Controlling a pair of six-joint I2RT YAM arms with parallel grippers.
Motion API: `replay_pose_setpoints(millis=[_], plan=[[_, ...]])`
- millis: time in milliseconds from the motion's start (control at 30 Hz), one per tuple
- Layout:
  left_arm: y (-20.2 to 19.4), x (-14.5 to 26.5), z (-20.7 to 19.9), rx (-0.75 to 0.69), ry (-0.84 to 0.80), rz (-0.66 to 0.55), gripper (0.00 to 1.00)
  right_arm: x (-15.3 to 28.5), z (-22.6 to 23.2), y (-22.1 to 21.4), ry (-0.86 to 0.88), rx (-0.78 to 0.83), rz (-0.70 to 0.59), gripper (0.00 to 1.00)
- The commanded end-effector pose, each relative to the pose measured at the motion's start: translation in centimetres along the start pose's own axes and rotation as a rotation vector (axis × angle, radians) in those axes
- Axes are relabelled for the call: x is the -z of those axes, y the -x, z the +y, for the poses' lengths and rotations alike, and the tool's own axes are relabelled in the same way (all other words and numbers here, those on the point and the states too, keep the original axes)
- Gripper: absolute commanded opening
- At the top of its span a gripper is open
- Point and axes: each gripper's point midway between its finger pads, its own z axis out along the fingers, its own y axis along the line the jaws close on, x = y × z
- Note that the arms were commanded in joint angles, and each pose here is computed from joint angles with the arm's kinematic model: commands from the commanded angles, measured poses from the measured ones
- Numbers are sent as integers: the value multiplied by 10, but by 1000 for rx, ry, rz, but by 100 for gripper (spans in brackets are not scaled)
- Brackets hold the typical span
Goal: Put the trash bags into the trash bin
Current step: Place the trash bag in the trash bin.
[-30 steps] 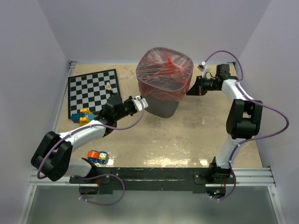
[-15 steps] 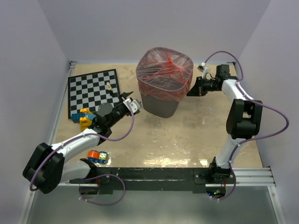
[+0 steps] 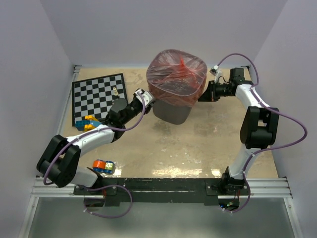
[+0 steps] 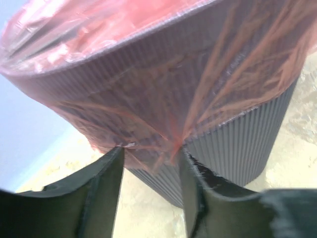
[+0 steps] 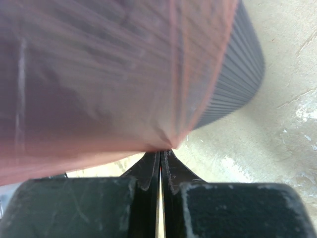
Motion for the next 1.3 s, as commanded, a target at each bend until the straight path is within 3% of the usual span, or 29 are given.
replay_pose_setpoints(millis=[0, 233, 433, 667, 933, 1067, 1100, 1133, 1167, 1233, 1267], plan=[[43, -20, 7, 24, -12, -131, 46, 8, 15, 13, 0, 41, -34, 0], [42, -29, 0, 17, -68, -121, 0, 9, 16, 15, -2, 37, -38, 0], [30, -23, -7, 10, -84, -90, 0, 8, 4, 11, -57, 36, -26, 0], [-27, -8, -24, -62, -145, 59, 0, 2, -13, -3, -90, 60, 24, 0], [-64, 5, -34, -115, -181, 159, 0, -7, -18, -18, -87, 39, 59, 0], [-52, 7, -12, 20, -106, 155, 0, -3, -19, -14, -130, 41, 54, 0], [-51, 6, -2, 104, -89, 175, 13, 1, -19, -10, -150, 53, 55, 4], [-51, 6, 11, 216, -81, 194, 35, 6, -17, -3, -166, 81, 48, 13], [-46, 6, 19, 313, -119, 192, 49, 13, -17, 3, -193, 101, 46, 32], [-44, 9, 37, 455, -174, 200, 56, 33, -15, 17, -259, 179, 38, 54], [-39, 9, 45, 480, -200, 185, 57, 45, -15, 23, -296, 209, 32, 60]])
